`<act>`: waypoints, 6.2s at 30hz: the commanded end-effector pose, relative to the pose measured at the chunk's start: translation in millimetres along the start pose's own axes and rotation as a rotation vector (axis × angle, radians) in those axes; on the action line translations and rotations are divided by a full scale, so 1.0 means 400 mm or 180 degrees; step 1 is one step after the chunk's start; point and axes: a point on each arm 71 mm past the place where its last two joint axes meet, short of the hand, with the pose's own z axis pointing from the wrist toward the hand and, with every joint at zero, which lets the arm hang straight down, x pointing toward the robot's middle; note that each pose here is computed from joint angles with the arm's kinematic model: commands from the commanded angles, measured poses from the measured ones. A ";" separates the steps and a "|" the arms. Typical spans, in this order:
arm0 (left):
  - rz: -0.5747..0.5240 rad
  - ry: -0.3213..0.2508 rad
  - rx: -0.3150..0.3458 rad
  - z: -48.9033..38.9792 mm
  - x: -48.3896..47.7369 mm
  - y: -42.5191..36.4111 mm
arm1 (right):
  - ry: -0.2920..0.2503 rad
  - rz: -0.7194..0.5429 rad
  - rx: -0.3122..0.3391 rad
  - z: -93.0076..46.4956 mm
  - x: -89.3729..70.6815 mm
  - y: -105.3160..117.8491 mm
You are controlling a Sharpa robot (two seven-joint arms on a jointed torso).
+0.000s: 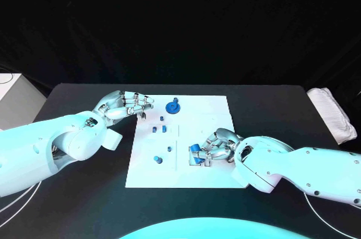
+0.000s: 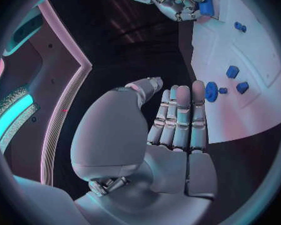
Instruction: Assemble the parts on the task board
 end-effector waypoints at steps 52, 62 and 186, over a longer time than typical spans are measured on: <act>-0.0004 0.0034 0.0008 -0.002 0.000 -0.001 | -0.0085 -0.0395 -0.0180 -0.008 0.005 0.009; 0.0000 0.0027 0.0006 -0.001 -0.002 -0.001 | -0.0087 -0.0471 -0.0274 -0.034 -0.003 0.001; -0.0005 0.0053 0.0003 -0.003 0.007 0.001 | -0.0738 -0.1098 0.0170 -0.109 -0.139 -0.222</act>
